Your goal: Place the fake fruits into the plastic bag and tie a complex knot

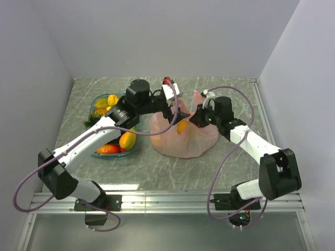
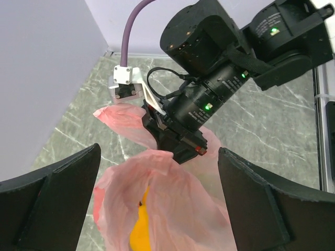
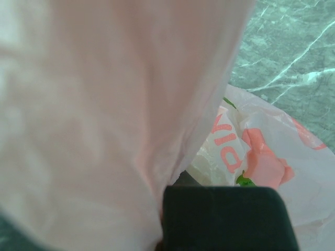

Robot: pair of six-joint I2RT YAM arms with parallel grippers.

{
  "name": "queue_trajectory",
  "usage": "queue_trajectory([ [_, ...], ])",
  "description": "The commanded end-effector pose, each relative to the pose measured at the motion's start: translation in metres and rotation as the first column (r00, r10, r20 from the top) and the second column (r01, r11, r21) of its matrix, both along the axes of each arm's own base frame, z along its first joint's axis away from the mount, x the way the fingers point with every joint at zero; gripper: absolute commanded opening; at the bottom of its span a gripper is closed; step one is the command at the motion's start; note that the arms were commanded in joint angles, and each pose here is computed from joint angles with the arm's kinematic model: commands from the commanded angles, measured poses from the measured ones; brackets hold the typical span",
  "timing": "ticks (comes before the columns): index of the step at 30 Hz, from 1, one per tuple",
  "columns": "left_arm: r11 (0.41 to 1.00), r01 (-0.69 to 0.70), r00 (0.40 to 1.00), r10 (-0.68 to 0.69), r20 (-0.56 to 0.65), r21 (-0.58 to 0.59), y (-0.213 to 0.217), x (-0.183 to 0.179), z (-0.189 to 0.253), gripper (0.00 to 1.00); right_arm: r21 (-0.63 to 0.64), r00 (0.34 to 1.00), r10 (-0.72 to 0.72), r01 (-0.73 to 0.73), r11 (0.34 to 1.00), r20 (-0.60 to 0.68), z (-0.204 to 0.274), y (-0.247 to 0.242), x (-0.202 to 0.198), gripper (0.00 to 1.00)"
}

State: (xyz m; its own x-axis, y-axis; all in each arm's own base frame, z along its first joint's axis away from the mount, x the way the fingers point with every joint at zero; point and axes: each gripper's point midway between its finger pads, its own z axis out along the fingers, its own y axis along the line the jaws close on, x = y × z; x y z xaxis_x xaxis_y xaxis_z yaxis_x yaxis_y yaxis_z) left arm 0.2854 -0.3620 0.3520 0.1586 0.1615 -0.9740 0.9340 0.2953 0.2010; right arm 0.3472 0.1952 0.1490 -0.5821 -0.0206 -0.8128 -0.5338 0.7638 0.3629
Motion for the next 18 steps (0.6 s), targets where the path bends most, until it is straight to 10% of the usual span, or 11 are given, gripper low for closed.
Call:
queue_trajectory([
  [1,1.000,-0.009,0.999,0.009,-0.033,-0.009,-0.007,0.006,0.011,0.99,0.001,0.998,0.004,-0.004,1.000,0.059,0.019,0.003,0.008,0.00],
  [4,0.999,-0.033,0.997,0.036,-0.068,0.038,-0.008,0.016,-0.005,0.83,-0.010,0.998,0.005,-0.005,1.000,0.059,0.017,0.001,0.006,0.00],
  [9,0.999,-0.037,0.996,0.036,-0.085,-0.017,0.014,0.020,0.003,0.00,-0.023,0.997,0.031,-0.029,0.999,0.075,0.019,-0.002,0.005,0.00],
  [18,0.992,0.078,0.955,-0.103,-0.280,-0.097,0.022,-0.002,-0.010,0.01,-0.033,0.915,0.128,-0.125,0.992,0.382,0.120,-0.014,-0.019,0.63],
])
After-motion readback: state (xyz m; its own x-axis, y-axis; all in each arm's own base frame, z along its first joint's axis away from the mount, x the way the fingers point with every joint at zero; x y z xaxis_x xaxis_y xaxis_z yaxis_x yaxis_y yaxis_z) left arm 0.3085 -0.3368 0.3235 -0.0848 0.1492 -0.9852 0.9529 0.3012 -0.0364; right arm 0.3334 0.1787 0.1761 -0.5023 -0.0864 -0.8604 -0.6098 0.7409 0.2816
